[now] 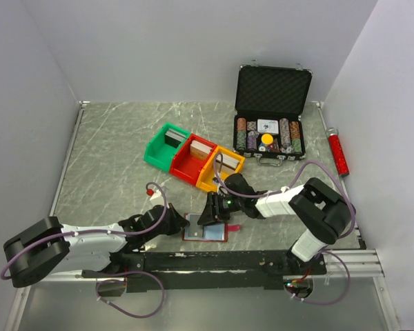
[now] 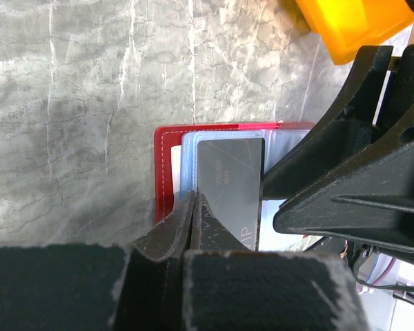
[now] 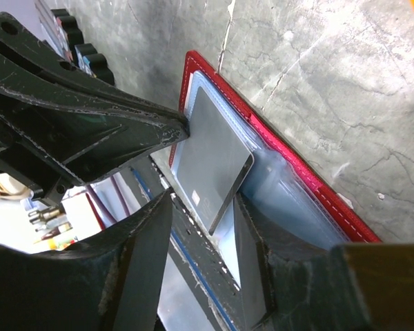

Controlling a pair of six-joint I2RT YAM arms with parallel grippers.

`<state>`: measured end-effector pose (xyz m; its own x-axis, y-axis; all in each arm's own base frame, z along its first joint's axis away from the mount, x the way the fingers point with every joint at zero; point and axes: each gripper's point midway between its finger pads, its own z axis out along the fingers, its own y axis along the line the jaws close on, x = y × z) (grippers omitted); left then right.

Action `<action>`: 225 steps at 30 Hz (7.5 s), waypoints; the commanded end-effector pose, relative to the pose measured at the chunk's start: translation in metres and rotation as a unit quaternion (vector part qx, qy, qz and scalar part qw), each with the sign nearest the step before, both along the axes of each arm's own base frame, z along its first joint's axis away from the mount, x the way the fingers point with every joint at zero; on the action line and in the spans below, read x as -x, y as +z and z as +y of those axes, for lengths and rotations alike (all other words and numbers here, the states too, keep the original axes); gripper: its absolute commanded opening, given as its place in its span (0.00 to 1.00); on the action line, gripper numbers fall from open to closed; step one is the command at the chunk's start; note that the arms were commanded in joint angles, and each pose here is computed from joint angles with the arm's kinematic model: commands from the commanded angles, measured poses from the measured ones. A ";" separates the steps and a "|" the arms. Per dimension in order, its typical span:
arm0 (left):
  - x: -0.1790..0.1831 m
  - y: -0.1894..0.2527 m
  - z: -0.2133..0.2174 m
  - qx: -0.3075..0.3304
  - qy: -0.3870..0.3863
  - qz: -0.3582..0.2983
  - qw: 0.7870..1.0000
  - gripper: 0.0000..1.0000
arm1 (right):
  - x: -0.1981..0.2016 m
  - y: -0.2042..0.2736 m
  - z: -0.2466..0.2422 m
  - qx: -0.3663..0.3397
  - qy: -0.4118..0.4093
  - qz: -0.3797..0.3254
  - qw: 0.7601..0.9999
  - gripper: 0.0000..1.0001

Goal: Take the credit cards out of the card holder
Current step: Remove the credit card from the card holder.

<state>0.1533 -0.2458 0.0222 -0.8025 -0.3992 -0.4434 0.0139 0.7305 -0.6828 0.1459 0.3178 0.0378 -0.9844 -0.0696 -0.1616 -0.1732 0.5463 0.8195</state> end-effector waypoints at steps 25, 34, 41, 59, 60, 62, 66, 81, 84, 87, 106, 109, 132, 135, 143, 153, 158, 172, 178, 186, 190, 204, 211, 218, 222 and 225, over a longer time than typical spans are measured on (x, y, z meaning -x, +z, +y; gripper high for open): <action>0.022 -0.042 0.026 -0.075 -0.005 0.047 0.996 0.01 | -0.002 0.019 0.005 -0.064 -0.025 -0.003 0.998 0.49; 0.026 -0.036 0.031 -0.069 -0.002 0.043 0.997 0.01 | -0.005 0.012 0.002 -0.047 -0.044 -0.007 0.998 0.49; 0.031 -0.035 0.028 -0.065 -0.010 0.046 0.997 0.01 | -0.004 0.014 0.008 -0.056 -0.055 -0.012 0.997 0.49; 0.042 -0.043 0.029 -0.073 -0.010 0.054 0.996 0.01 | 0.006 0.014 0.020 -0.075 -0.058 -0.015 0.995 0.48; 0.043 -0.043 0.029 -0.073 -0.010 0.055 0.996 0.01 | 0.006 0.016 0.021 -0.080 -0.060 -0.018 0.995 0.48; 0.044 -0.045 0.029 -0.074 -0.009 0.057 0.996 0.01 | 0.005 0.018 0.022 -0.085 -0.060 -0.022 0.994 0.49; 0.045 -0.047 0.030 -0.075 -0.009 0.060 0.995 0.01 | 0.007 0.022 0.027 -0.090 -0.052 -0.027 0.994 0.49; 0.048 -0.048 0.026 -0.074 -0.018 0.061 0.995 0.01 | 0.014 0.031 0.040 -0.114 -0.033 -0.032 0.992 0.41; 0.047 -0.047 0.026 -0.073 -0.015 0.059 0.995 0.01 | 0.013 0.035 0.039 -0.120 -0.036 -0.038 0.991 0.39; 0.047 -0.047 0.029 -0.071 -0.009 0.059 0.996 0.01 | 0.015 0.035 0.036 -0.118 -0.036 -0.038 0.992 0.32; 0.047 -0.045 0.030 -0.068 -0.006 0.057 0.996 0.01 | 0.019 0.031 0.026 -0.100 -0.036 -0.049 0.993 0.16; 0.046 -0.045 0.030 -0.067 -0.005 0.057 0.996 0.01 | 0.018 0.031 0.024 -0.097 -0.037 -0.052 0.993 0.13; 0.045 -0.045 0.034 -0.066 0.008 0.057 0.996 0.01 | 0.023 0.028 0.018 -0.086 -0.036 -0.050 0.994 0.00; 0.045 -0.045 0.033 -0.066 0.008 0.057 0.996 0.01 | 0.023 0.027 0.018 -0.085 -0.036 -0.050 0.995 0.00; 0.045 -0.044 0.033 -0.062 0.008 0.057 0.996 0.01 | 0.024 0.022 0.017 -0.077 -0.035 -0.045 0.995 0.15; 0.045 -0.044 0.033 -0.062 0.007 0.057 0.996 0.01 | 0.023 0.021 0.016 -0.075 -0.038 -0.043 0.996 0.08; 0.045 -0.045 0.034 -0.064 0.009 0.057 0.996 0.01 | 0.024 0.021 0.015 -0.074 -0.039 -0.045 0.996 0.00; 0.042 -0.048 0.040 -0.072 0.035 0.065 0.995 0.01 | 0.032 0.022 0.006 -0.065 -0.019 -0.044 0.997 0.00; 0.040 -0.048 0.044 -0.074 0.049 0.066 0.994 0.01 | 0.032 0.021 0.002 -0.065 -0.021 -0.041 0.997 0.00; 0.038 -0.048 0.047 -0.078 0.065 0.070 0.992 0.01 | 0.027 0.022 0.000 -0.068 -0.010 -0.046 0.997 0.07; 0.038 -0.050 0.049 -0.082 0.070 0.072 0.992 0.01 | 0.031 0.026 0.000 -0.061 0.017 -0.059 0.996 0.39; 0.037 -0.054 0.061 -0.090 0.107 0.086 0.986 0.01 | 0.033 -0.016 -0.023 0.080 0.043 -0.056 0.994 0.41; 0.037 -0.053 0.065 -0.079 0.124 0.092 0.985 0.01 | 0.021 -0.028 -0.021 0.115 0.056 -0.052 0.990 0.42; 0.033 -0.041 0.064 -0.066 0.131 0.081 0.986 0.01 | -0.009 -0.027 -0.025 0.161 0.059 -0.092 0.981 0.42; 0.030 -0.035 0.061 -0.056 0.131 0.074 0.987 0.01 | -0.023 -0.025 -0.025 0.171 0.053 -0.107 0.978 0.42; 0.029 -0.031 0.060 -0.052 0.130 0.070 0.988 0.00 | -0.031 -0.019 -0.026 0.176 0.047 -0.124 0.975 0.43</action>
